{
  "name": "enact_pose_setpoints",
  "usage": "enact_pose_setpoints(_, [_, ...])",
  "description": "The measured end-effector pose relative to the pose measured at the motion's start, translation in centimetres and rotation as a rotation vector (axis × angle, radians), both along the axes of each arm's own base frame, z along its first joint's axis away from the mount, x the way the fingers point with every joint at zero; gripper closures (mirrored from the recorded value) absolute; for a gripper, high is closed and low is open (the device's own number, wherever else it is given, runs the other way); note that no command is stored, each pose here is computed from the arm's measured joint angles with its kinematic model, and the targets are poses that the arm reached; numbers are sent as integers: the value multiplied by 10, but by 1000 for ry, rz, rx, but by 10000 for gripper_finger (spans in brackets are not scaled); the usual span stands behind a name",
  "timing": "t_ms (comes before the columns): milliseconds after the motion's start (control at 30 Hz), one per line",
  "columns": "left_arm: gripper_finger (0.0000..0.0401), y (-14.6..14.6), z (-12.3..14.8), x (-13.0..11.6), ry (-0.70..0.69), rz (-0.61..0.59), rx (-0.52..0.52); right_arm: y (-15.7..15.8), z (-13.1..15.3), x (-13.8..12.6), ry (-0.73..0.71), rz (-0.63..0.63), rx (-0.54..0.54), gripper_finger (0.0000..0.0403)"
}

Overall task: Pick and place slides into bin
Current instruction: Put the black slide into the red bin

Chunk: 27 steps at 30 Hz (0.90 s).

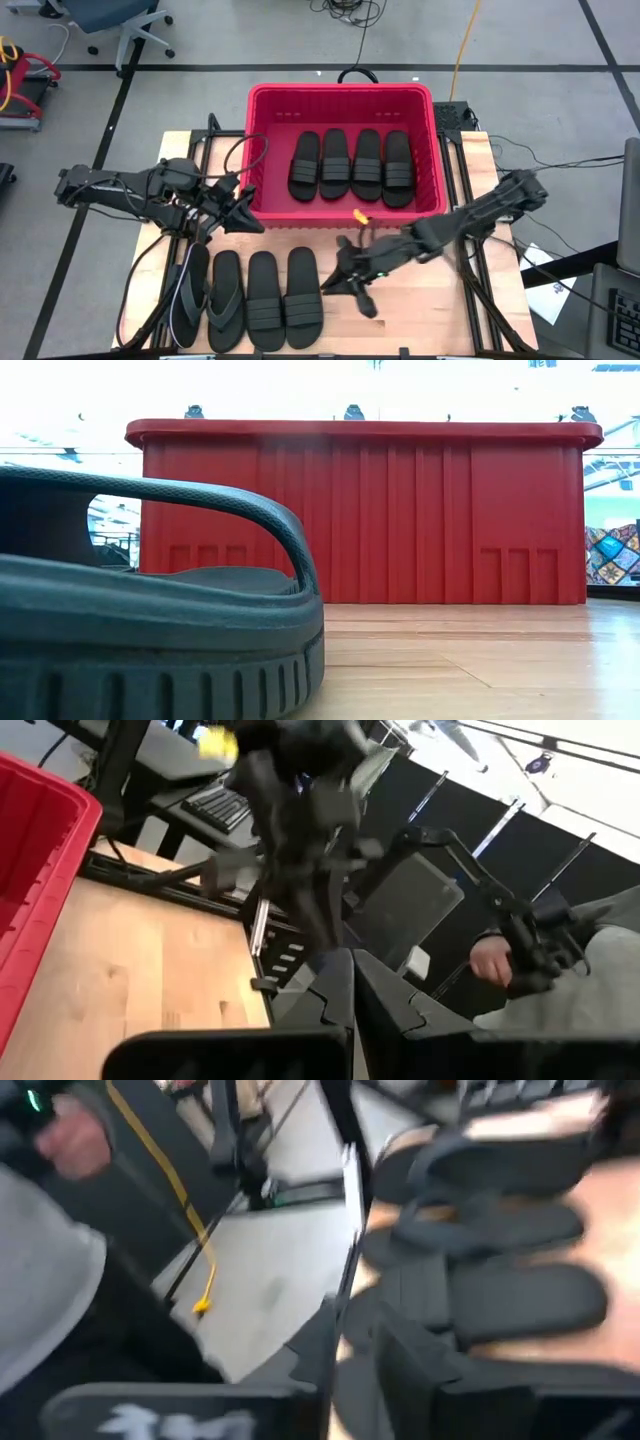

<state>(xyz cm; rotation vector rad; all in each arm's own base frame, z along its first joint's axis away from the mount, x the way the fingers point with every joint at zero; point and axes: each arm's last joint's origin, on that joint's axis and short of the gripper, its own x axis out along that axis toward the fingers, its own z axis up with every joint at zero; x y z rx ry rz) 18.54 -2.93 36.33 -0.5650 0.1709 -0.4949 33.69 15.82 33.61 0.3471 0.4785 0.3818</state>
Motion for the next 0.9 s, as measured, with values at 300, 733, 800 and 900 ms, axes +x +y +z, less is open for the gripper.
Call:
enact_pose_setpoints(300, [396,1,0,0,4,7,-8,-10,-63,40,162,154,-47,223])
enact_pose_setpoints(733, [396,1,0,1,-17,32,30,-14,-132,70,267,201,-104,152])
enact_pose_setpoints(800, [396,1,0,1,-15,34,26,-13,-142,73,293,187,-88,152])
enact_pose_setpoints(900, [396,1,0,1,-8,34,23,-13,-155,77,311,134,-106,151])
